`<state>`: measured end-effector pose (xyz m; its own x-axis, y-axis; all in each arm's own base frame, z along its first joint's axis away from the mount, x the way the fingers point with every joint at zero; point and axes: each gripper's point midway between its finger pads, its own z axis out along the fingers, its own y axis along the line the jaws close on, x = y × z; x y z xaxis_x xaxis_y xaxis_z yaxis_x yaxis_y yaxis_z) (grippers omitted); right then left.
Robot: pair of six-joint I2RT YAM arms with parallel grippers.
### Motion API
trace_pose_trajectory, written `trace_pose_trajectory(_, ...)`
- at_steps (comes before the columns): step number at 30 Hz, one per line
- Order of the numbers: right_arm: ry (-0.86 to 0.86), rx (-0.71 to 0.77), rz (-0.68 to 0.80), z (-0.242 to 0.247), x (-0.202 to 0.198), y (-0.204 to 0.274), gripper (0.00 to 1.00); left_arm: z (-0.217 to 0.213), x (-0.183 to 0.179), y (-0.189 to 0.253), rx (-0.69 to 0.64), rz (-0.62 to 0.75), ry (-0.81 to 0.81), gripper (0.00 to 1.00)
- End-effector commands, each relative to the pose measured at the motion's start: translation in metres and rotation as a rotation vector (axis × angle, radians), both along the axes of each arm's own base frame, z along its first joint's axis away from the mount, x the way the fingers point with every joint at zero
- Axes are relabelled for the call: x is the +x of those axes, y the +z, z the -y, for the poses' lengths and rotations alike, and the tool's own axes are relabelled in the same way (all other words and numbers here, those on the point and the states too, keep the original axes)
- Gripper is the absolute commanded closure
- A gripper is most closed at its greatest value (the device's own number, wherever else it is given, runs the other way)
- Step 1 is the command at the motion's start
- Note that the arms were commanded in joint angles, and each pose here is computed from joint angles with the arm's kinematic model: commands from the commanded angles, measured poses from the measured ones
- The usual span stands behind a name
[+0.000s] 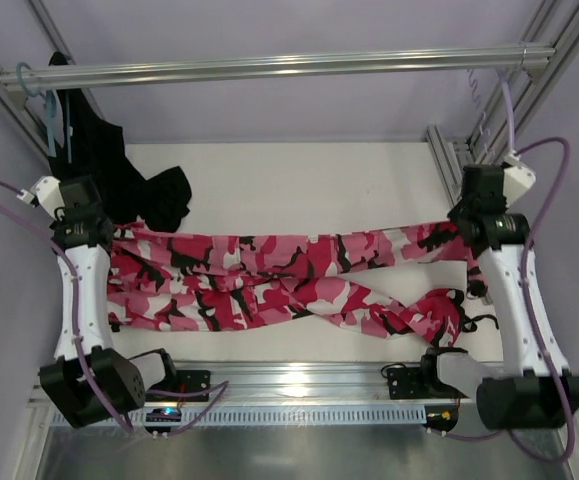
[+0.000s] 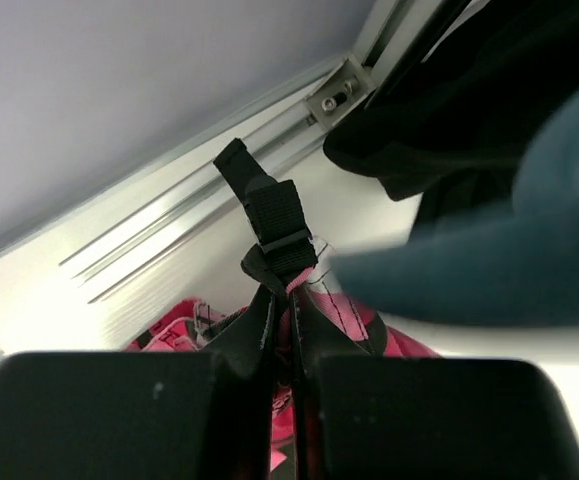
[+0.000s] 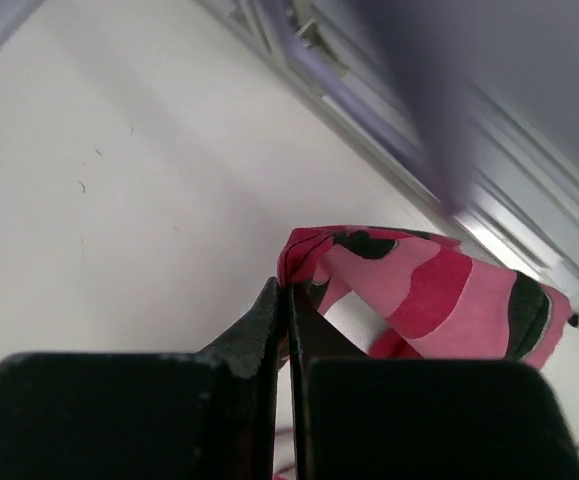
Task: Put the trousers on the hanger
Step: Fold the trousers
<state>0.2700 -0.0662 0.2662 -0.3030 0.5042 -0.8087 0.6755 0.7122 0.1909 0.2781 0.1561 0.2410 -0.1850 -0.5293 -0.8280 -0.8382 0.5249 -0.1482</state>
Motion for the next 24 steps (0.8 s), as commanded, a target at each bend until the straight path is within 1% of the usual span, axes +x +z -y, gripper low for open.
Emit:
trace_pose_trajectory(1,0.095,0.018,0.018,-0.011,0.084,-0.028,0.96,-0.021,0.032,0.008,0.053,0.068,0.026,1.00)
trace_pose_trajectory(2,0.109,0.027,0.047,-0.014,0.104,-0.029,0.96,-0.022,0.040,0.001,0.042,0.063,0.024,1.00)
trace_pose_trajectory(3,0.118,0.040,-0.007,-0.017,0.122,-0.054,0.96,-0.024,0.046,0.001,0.036,0.073,0.027,1.00)
trace_pose_trajectory(4,0.121,0.058,0.015,-0.020,0.137,-0.052,0.96,-0.026,0.056,0.004,0.035,0.112,0.032,0.99)
trace_pose_trajectory(5,0.134,0.064,0.024,-0.023,0.150,-0.053,0.96,-0.028,0.064,-0.005,0.025,0.103,0.037,1.00)
trace_pose_trajectory(6,0.138,0.071,-0.031,-0.026,0.163,-0.076,0.96,-0.030,0.070,-0.004,0.023,0.118,0.041,1.00)
trace_pose_trajectory(7,0.124,0.064,-0.013,-0.023,0.175,-0.069,0.96,-0.032,0.076,-0.004,0.019,0.134,0.047,1.00)
trace_pose_trajectory(9,0.133,0.082,-0.037,-0.027,0.191,-0.087,0.96,-0.034,0.088,-0.016,-0.007,0.127,0.055,1.00)
trace_pose_trajectory(10,0.130,0.092,-0.031,-0.028,0.197,-0.088,0.96,-0.033,0.093,-0.018,-0.019,0.128,0.049,1.00)
trace_pose_trajectory(15,0.150,0.152,-0.024,-0.038,0.213,-0.113,0.95,-0.036,0.106,-0.035,-0.030,0.113,0.043,1.00)
trace_pose_trajectory(17,0.169,0.162,-0.017,-0.042,0.221,-0.117,0.90,-0.039,0.104,-0.037,-0.021,0.103,0.062,1.00)
trace_pose_trajectory(18,0.188,0.174,-0.017,-0.046,0.225,-0.119,0.89,-0.040,0.104,-0.036,-0.017,0.103,0.069,1.00)
trace_pose_trajectory(19,0.199,0.179,-0.023,-0.048,0.228,-0.123,0.83,-0.041,0.102,-0.037,-0.012,0.096,0.075,0.99)
trace_pose_trajectory(22,0.284,0.177,-0.005,-0.057,0.239,-0.122,0.74,-0.046,0.101,-0.034,0.005,0.090,0.100,1.00)
trace_pose_trajectory(23,0.331,0.176,-0.022,-0.073,0.241,-0.128,0.71,-0.046,0.101,-0.033,0.008,0.089,0.102,1.00)
trace_pose_trajectory(24,0.355,0.171,-0.028,-0.075,0.243,-0.129,0.69,-0.046,0.102,-0.032,0.005,0.091,0.099,1.00)
